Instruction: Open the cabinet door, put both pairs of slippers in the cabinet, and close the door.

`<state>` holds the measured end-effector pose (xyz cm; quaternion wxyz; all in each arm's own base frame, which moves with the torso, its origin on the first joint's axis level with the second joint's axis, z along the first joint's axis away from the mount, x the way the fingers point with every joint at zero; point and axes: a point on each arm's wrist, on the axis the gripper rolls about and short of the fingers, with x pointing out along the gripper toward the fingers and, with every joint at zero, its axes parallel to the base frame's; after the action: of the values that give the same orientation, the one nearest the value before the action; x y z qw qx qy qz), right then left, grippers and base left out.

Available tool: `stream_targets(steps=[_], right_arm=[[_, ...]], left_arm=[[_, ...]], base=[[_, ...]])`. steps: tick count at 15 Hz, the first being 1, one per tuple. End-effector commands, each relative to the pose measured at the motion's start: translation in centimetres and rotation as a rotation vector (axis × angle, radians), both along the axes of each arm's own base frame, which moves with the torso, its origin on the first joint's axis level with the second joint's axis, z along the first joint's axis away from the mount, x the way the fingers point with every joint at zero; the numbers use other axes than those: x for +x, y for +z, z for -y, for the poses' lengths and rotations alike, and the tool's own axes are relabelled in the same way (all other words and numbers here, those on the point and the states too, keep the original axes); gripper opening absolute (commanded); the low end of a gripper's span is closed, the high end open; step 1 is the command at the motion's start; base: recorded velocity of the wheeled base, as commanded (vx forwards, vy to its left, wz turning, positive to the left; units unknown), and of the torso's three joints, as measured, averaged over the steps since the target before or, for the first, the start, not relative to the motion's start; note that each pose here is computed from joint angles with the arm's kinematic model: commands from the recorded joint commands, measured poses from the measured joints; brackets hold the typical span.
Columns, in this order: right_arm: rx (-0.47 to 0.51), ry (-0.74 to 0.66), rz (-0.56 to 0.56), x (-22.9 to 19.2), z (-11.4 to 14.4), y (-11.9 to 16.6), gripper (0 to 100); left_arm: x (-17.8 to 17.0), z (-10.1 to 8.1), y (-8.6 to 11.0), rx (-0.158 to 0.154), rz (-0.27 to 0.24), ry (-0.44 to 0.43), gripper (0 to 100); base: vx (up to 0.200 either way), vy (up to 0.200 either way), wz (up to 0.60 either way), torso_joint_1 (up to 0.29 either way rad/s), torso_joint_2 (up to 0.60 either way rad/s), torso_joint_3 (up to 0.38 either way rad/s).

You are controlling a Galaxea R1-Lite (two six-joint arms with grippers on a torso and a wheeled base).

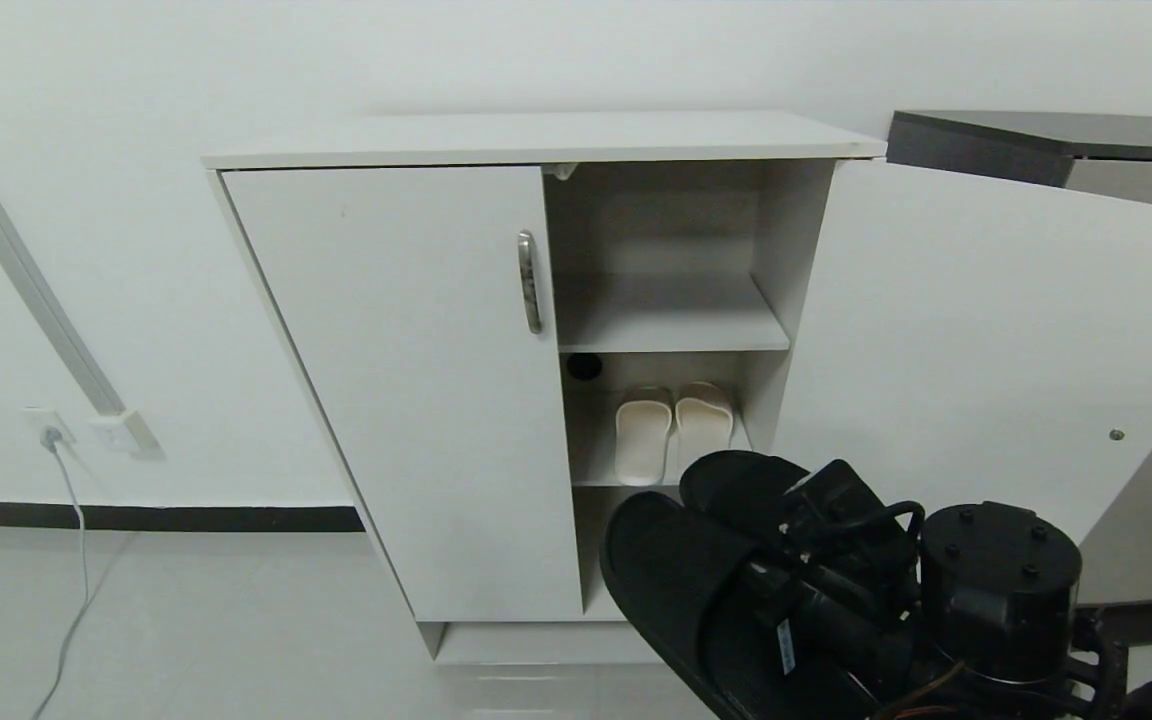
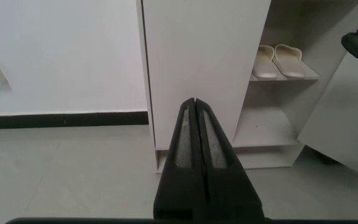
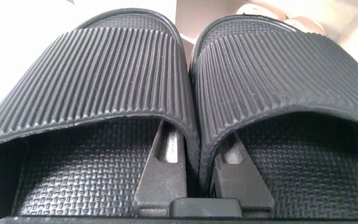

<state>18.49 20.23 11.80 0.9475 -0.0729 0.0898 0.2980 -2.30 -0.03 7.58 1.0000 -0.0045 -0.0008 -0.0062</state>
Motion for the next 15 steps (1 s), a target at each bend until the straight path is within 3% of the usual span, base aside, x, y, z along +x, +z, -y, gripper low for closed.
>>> stream_targets(steps=[1, 11, 15], right_arm=[[-0.004, 0.001, 0.002, 0.0, 0.0, 0.0, 0], [-0.026, -0.008, 0.004, 0.3, -0.4, -0.5, 0], [-0.009, -0.214, 0.031, 2.1, -3.3, -1.0, 0]], left_arm=[[0.0, 0.0, 0.0, 0.0, -0.002, 0.0, 0], [0.0, 0.0, 0.0, 0.0, -0.002, 0.002, 0], [0.0, 0.0, 0.0, 0.0, -0.002, 0.0, 0]], base=[[0.0, 0.0, 0.0, 0.0, 0.0, 0.0], [0.0, 0.0, 0.0, -0.001, 0.05, 0.028], [0.0, 0.0, 0.0, 0.0, 0.0, 0.0]])
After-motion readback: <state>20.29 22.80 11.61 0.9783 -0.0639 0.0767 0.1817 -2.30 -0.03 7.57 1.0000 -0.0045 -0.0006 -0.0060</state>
